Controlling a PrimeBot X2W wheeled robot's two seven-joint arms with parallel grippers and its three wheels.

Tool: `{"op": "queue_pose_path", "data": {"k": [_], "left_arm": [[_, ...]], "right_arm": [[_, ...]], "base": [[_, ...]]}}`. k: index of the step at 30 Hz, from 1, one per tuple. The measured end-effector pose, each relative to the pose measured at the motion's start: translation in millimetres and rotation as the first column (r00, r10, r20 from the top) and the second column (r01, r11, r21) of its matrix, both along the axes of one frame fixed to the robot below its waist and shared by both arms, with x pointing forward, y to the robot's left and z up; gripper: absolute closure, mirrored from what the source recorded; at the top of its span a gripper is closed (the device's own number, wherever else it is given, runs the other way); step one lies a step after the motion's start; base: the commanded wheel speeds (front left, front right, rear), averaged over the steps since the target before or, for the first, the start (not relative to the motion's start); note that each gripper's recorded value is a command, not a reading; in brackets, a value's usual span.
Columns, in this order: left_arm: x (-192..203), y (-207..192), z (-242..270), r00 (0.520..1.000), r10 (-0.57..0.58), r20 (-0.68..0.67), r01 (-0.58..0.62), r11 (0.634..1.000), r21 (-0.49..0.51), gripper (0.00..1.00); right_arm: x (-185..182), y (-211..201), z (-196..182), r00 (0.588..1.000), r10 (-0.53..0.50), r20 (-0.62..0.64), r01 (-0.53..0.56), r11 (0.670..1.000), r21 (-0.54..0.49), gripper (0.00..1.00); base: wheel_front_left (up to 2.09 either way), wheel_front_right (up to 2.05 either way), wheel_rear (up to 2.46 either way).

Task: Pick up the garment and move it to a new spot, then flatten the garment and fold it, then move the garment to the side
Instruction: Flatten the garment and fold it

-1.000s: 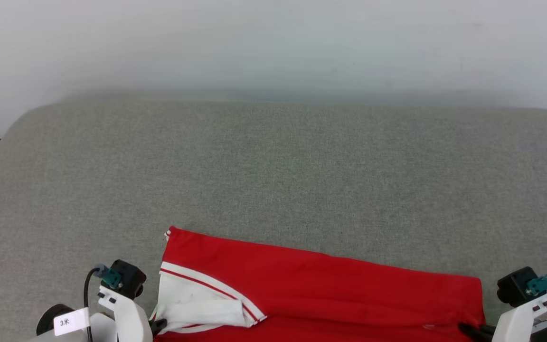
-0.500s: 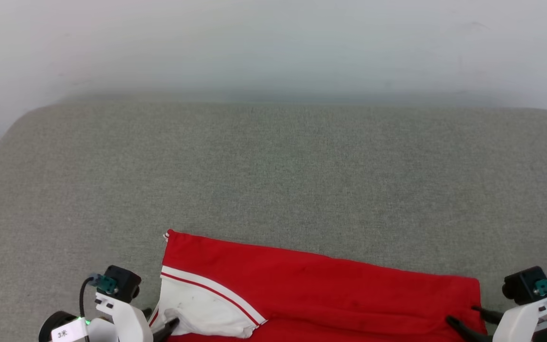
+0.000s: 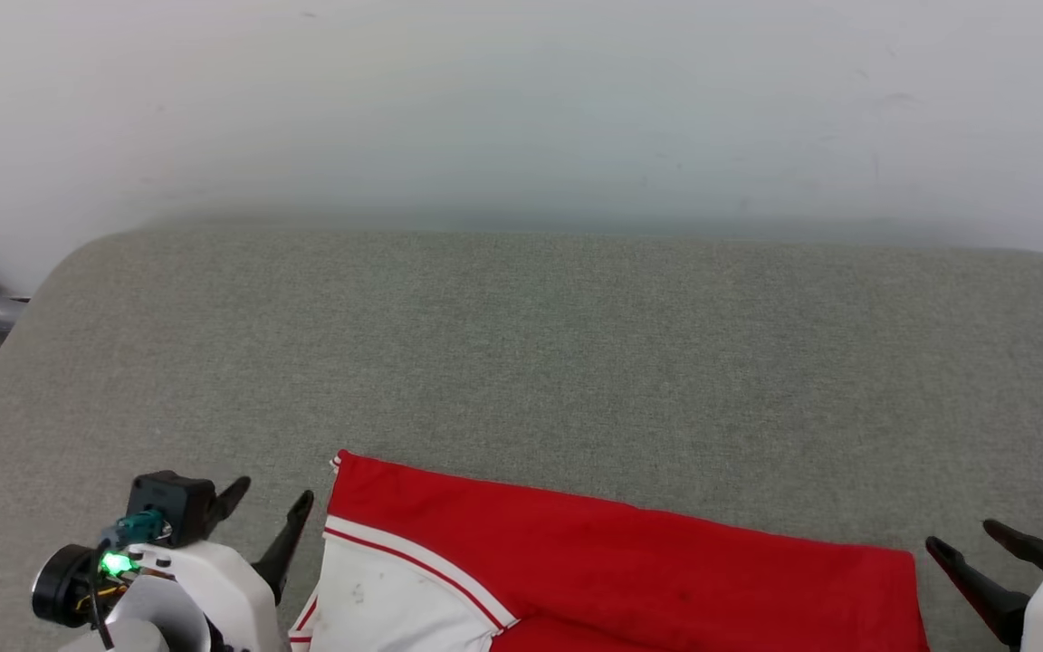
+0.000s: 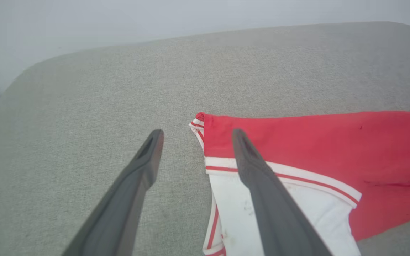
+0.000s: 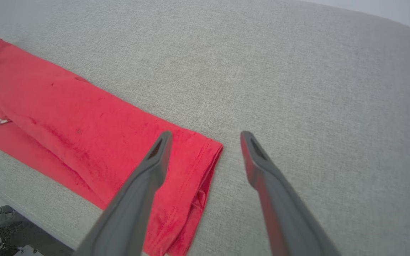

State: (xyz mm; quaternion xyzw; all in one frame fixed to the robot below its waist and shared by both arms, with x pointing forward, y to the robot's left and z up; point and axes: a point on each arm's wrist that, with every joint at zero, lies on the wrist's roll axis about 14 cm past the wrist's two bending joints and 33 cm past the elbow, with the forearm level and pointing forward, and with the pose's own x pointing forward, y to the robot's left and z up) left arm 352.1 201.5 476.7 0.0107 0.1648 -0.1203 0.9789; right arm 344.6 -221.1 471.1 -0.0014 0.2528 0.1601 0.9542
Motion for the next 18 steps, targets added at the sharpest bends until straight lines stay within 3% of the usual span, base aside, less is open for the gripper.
{"op": "queue_pose_path", "data": {"k": [6,10,18], "left_arm": [[9.2,19.8,29.3,0.98,0.131,0.153,-0.135,0.991,0.016,0.0],[12.4,32.2,61.4,0.931,0.209,0.3,-0.224,0.974,0.019,0.0],[-10.3,52.0,74.9,0.836,0.334,0.435,-0.381,0.924,0.022,0.0]], "right_arm": [[-3.7,-13.2,-11.0,0.997,-0.049,-0.06,0.046,0.998,-0.035,0.0],[-11.1,-14.4,-28.7,0.988,-0.064,-0.142,0.056,0.997,-0.054,0.0],[-19.4,-8.2,-56.8,0.964,-0.069,-0.257,0.055,0.996,-0.065,0.0]], "base": [[0.0,0.0,0.0],[0.0,0.0,0.0],[0.0,0.0,0.0]]}}
